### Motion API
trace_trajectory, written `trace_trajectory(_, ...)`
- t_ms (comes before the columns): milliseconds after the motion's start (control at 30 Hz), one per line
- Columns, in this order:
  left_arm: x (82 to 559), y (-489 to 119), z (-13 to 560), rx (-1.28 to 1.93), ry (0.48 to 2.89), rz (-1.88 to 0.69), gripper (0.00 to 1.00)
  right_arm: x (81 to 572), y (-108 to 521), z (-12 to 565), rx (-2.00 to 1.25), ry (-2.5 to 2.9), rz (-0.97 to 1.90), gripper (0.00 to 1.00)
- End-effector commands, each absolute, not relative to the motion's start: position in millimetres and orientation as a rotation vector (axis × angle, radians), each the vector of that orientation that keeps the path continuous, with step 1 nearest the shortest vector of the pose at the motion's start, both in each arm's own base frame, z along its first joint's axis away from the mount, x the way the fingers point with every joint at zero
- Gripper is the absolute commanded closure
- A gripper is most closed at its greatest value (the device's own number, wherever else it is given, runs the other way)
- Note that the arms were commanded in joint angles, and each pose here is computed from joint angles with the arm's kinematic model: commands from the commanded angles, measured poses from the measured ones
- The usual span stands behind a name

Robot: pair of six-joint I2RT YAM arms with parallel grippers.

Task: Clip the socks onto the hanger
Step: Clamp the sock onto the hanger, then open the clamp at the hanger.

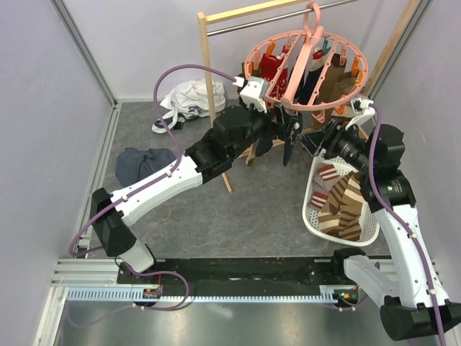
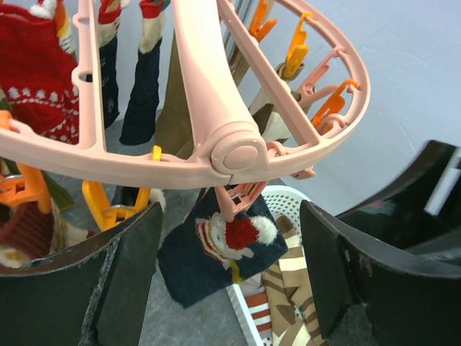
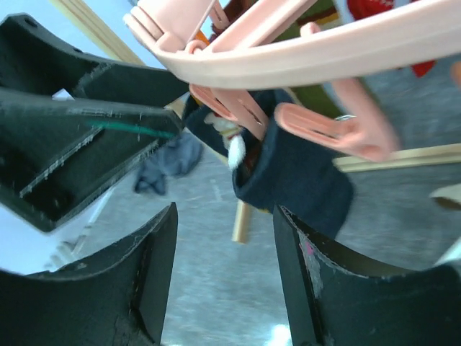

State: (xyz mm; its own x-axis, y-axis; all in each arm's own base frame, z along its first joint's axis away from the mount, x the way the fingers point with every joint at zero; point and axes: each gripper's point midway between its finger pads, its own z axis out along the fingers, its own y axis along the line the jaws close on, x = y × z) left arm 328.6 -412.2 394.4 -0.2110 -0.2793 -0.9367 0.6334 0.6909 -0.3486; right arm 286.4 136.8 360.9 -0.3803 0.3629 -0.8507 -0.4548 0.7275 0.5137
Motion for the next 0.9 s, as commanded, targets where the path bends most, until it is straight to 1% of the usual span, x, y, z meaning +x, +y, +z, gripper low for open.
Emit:
trace_trajectory(0,330.0,-389.0,427.3,0.29,1.522,-0.815,0.17,287.1,112.0,356.1,-0.132,1.725,0.634,0.37)
trace_trajectory(167,337.9,-377.0,414.3,0.292,1.578,-0.78,0.17,294.7,94.3,357.9,-0.111,1.71,0.514,0.37)
trace_trajectory(300,341.5,-366.0,411.2,0.284,1.592,-0.777,0.17,307.6,108.1,366.8,-0.177,1.667,0.587,0.36)
trace_trajectory(433,340.1,-356.4,412.2,0.288,1.591,-0.776,0.17,309.9,123.5,374.0,-0.27,1.598,0.654,0.35)
trace_trajectory(533,339.6,-350.8,413.0,0.293,1.595,-0.775,0.17,314.8,126.9,378.3,-0.327,1.554,0.649,0.35)
trace_trajectory(700,332.8,-344.2,415.1,0.298,1.596,-0.779,0.17,326.0,115.3,371.8,-0.296,1.553,0.579,0.35)
trace_trajectory(867,322.4,-340.8,420.2,0.297,1.598,-0.819,0.17,329.8,114.7,366.6,-0.313,1.541,0.592,0.34)
